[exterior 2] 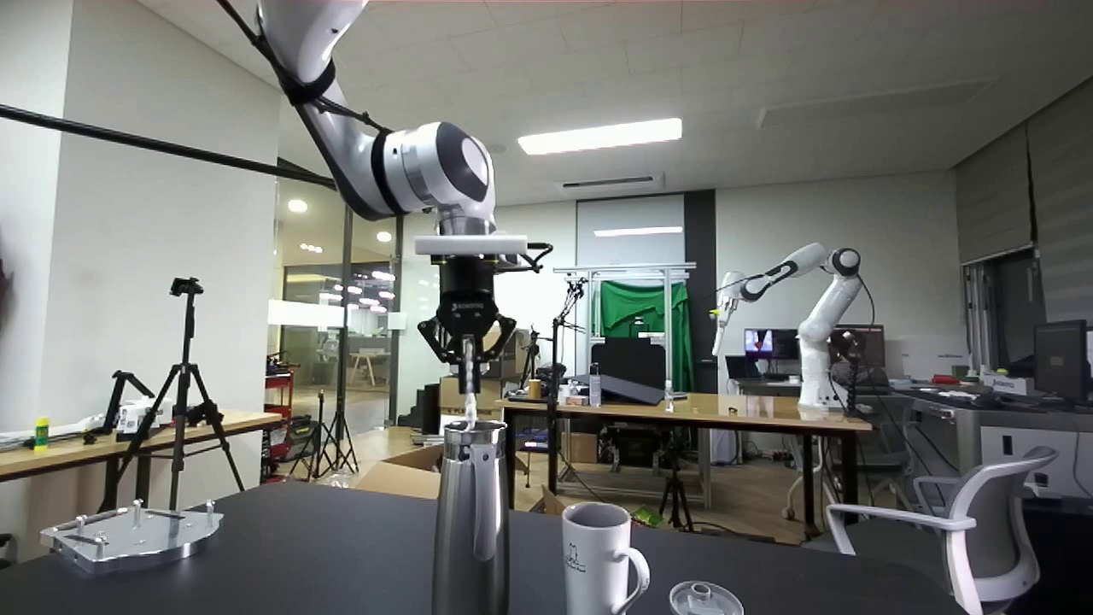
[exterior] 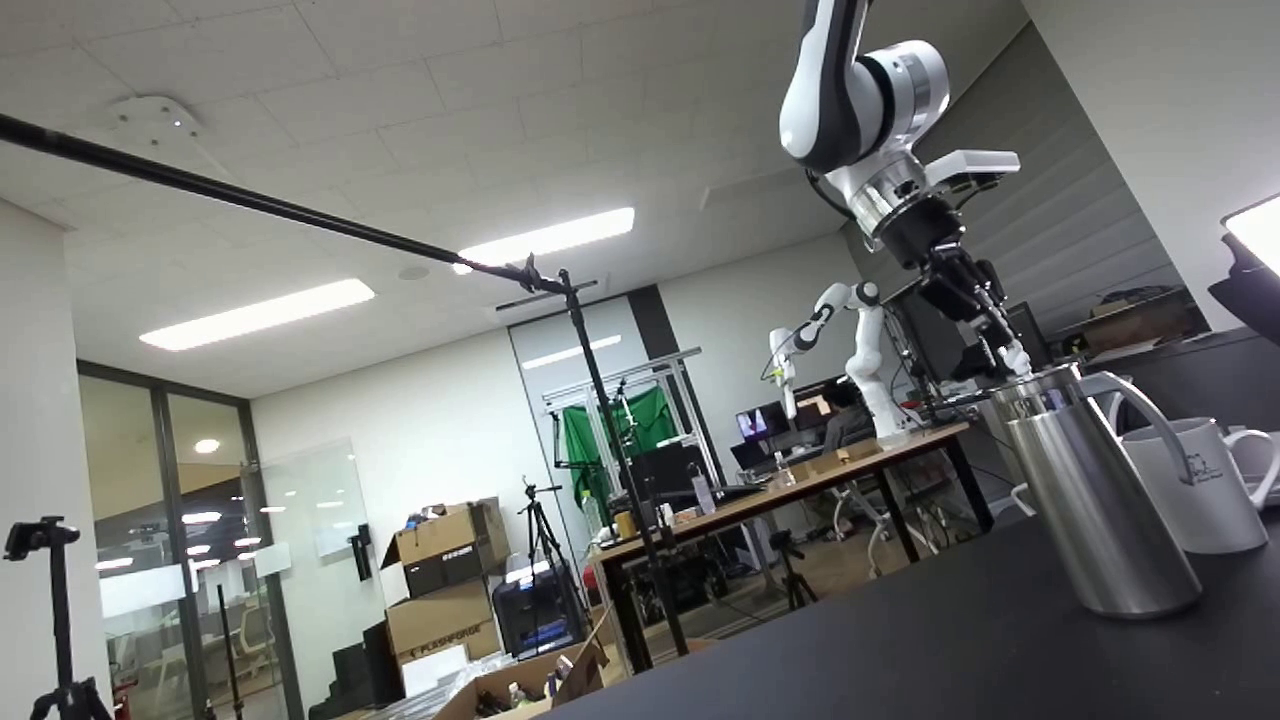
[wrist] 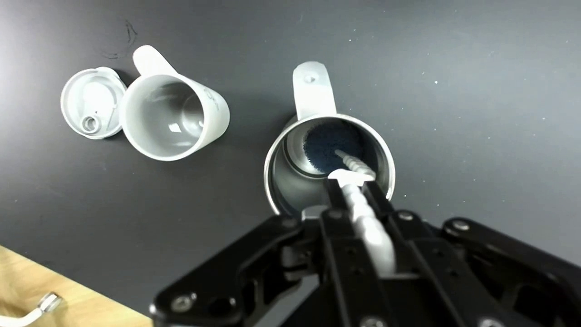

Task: Use the object to clean the flask

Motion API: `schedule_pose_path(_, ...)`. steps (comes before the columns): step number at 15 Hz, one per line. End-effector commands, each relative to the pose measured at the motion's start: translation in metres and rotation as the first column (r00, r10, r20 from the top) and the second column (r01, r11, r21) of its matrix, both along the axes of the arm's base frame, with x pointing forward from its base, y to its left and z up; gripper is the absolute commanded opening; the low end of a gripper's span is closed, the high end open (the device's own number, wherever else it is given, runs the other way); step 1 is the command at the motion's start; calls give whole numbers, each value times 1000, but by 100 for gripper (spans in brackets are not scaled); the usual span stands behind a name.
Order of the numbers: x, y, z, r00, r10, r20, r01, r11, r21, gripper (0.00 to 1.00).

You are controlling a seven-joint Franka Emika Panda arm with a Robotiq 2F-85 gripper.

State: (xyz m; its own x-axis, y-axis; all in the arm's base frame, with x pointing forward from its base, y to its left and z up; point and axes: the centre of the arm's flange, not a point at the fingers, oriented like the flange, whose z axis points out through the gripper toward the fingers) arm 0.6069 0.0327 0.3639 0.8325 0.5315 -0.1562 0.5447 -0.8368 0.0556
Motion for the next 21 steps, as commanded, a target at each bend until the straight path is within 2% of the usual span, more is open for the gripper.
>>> schedule_pose_path(1,1,0,-4,1000,-2,-15,2,1000,6,4)
schedule_pose_path(10,-5,-2,64,996,12,83,-11,1000,-4,4)
schedule_pose_path(13,-6,-3,56,997,9,73,-9,1000,-2,4)
schedule_pose_path(21,-1,-4,-11,1000,0,-31,0,1000,-5,4)
